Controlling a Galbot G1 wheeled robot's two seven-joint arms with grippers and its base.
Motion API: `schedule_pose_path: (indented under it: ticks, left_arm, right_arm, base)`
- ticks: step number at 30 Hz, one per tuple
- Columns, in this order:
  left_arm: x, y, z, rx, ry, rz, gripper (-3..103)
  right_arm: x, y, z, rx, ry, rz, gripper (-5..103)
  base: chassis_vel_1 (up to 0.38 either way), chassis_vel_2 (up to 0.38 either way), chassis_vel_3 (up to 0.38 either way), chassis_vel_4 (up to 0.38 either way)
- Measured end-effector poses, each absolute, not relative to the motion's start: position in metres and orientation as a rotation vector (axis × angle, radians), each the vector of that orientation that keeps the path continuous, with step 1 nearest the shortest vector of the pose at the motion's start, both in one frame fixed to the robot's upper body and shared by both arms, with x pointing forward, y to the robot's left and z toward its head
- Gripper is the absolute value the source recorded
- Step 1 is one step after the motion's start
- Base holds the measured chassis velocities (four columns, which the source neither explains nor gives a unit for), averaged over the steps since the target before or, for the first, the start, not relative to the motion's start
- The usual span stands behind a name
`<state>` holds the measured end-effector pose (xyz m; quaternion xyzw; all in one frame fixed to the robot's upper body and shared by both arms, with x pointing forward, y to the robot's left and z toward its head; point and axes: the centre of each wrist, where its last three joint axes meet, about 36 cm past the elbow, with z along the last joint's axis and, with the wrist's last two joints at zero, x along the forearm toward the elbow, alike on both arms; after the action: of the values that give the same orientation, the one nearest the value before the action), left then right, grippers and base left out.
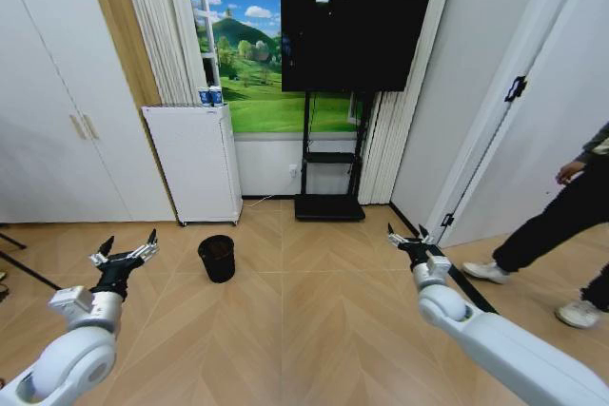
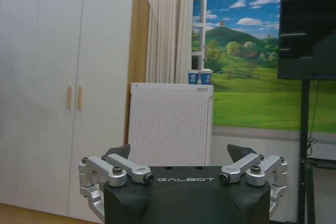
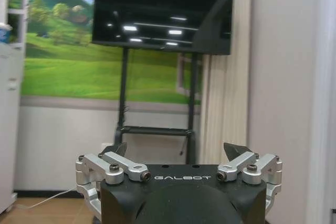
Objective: Pick up the trash bin and place the garbage on the floor into it.
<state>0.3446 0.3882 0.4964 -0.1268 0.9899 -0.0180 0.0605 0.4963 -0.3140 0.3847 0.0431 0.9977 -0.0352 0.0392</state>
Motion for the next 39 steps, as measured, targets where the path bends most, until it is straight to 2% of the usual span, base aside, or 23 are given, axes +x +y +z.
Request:
schedule_pose_path:
  ticks: [5,8,18,26,30,34,36,37,38,39]
  left_arm:
    - [0.342,0.392,0.485,-0.422,2.990,-0.046,100]
    - [0.340,0.392,0.483,-0.426,2.993,-0.045,100]
    - [0.337,0.393,0.476,-0.419,2.992,-0.019,100]
    - [0.338,0.393,0.477,-0.417,2.987,-0.023,100]
    - [0.337,0.392,0.479,-0.419,2.986,-0.026,100]
    - [0.336,0.396,0.477,-0.460,2.981,-0.028,100]
    - [0.334,0.397,0.476,-0.470,2.974,-0.033,100]
    - [0.334,0.397,0.476,-0.470,2.974,-0.033,100]
    - [0.334,0.398,0.476,-0.470,2.971,-0.032,100]
    - [0.334,0.398,0.476,-0.470,2.971,-0.032,100]
  right_arm:
    - [0.504,-0.260,0.360,0.058,3.091,-0.063,100]
    - [0.507,-0.244,0.363,0.025,3.093,-0.053,100]
    - [0.529,-0.221,0.384,0.048,3.103,-0.143,100]
    - [0.549,-0.207,0.406,0.067,3.102,-0.122,100]
    - [0.565,-0.186,0.426,0.037,3.088,-0.126,100]
    - [0.552,-0.216,0.406,-0.001,3.090,-0.214,100]
    - [0.520,-0.281,0.378,-0.002,3.113,-0.284,100]
    - [0.520,-0.281,0.378,-0.002,3.113,-0.284,100]
    - [0.507,-0.314,0.374,-0.007,3.103,-0.321,100]
    - [0.507,-0.314,0.374,-0.007,3.103,-0.321,100]
  base:
    - [0.000,0.000,0.000,0.000]
    - [0.000,0.000,0.000,0.000]
    - [0.000,0.000,0.000,0.000]
    - [0.000,0.000,0.000,0.000]
    - [0.000,0.000,0.000,0.000]
    - [0.000,0.000,0.000,0.000]
    - [0.000,0.000,0.000,0.000]
    - [0.000,0.000,0.000,0.000]
    - [0.000,0.000,0.000,0.000]
    - [0.000,0.000,0.000,0.000]
